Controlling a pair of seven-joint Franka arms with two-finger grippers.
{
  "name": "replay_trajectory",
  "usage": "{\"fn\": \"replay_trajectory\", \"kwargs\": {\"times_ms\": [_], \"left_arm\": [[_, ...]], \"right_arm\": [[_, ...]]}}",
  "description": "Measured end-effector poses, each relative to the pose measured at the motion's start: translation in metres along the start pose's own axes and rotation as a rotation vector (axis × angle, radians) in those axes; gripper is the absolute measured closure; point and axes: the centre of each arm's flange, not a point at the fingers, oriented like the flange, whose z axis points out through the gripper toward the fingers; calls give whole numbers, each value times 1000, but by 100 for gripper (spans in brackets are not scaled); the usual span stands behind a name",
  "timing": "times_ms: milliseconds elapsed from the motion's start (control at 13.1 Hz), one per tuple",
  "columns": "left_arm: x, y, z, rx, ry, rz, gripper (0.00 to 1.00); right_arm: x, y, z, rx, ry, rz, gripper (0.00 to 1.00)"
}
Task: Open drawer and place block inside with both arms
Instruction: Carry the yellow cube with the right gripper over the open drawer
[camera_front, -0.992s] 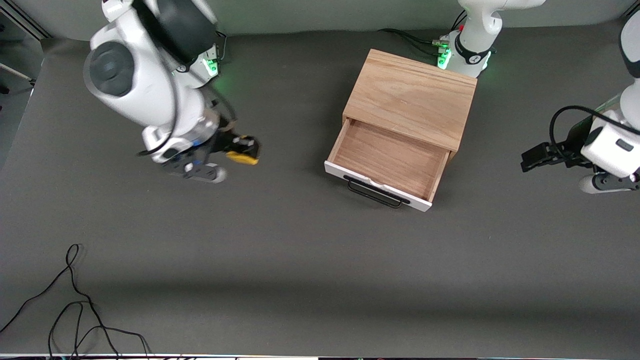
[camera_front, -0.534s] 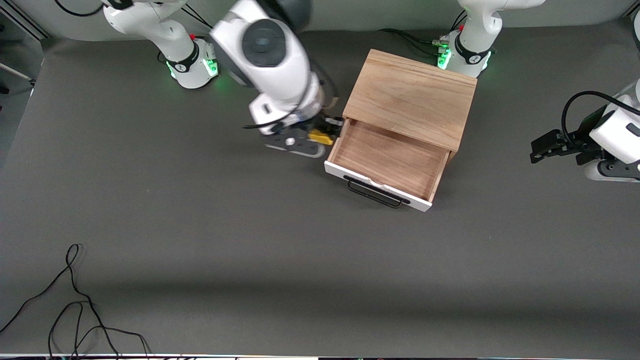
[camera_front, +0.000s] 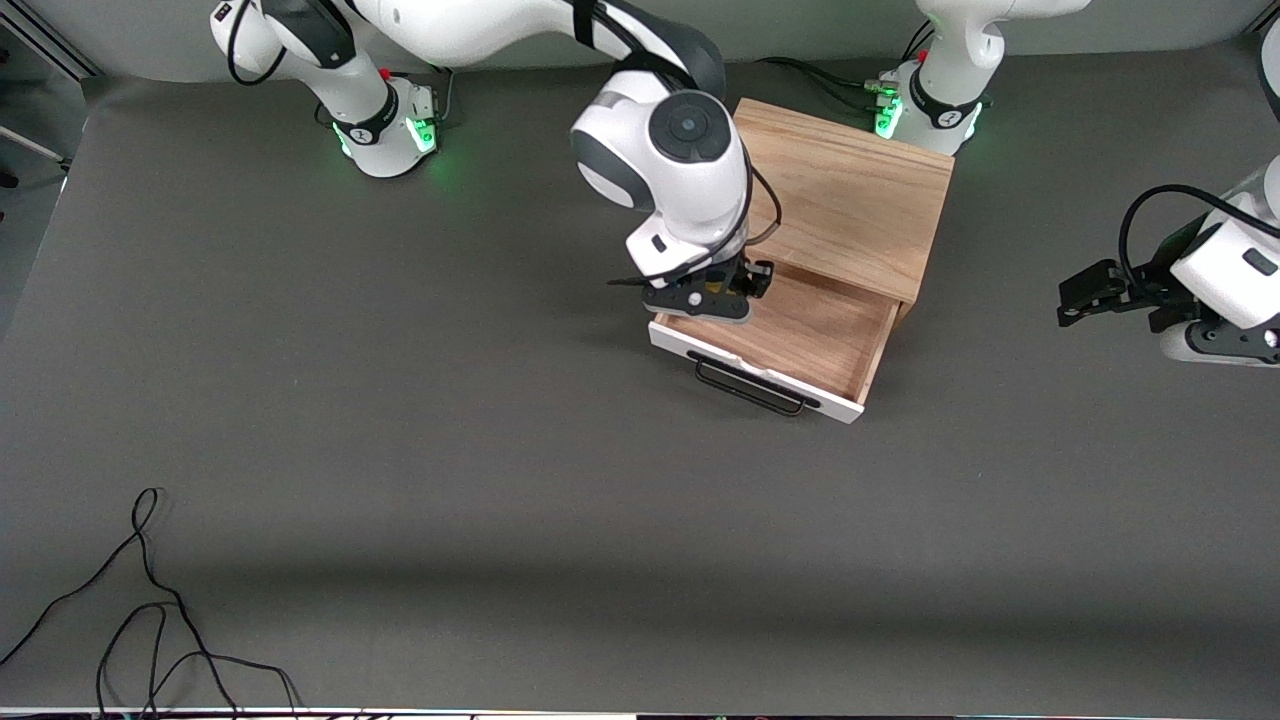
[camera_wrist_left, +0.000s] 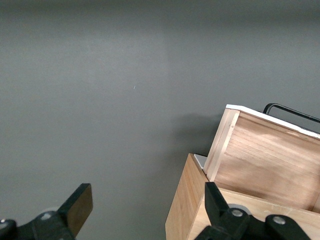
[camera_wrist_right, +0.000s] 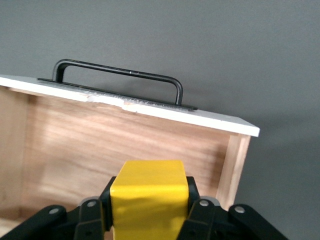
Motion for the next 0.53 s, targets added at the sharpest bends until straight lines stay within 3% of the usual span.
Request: {"fn": "replay_trajectory", "kwargs": {"times_ms": [534], "left_arm": [[0,-5,2,37,-6,8,0]], "right_arm": [[-20,-14,53,-13,-2,3,45]]}}
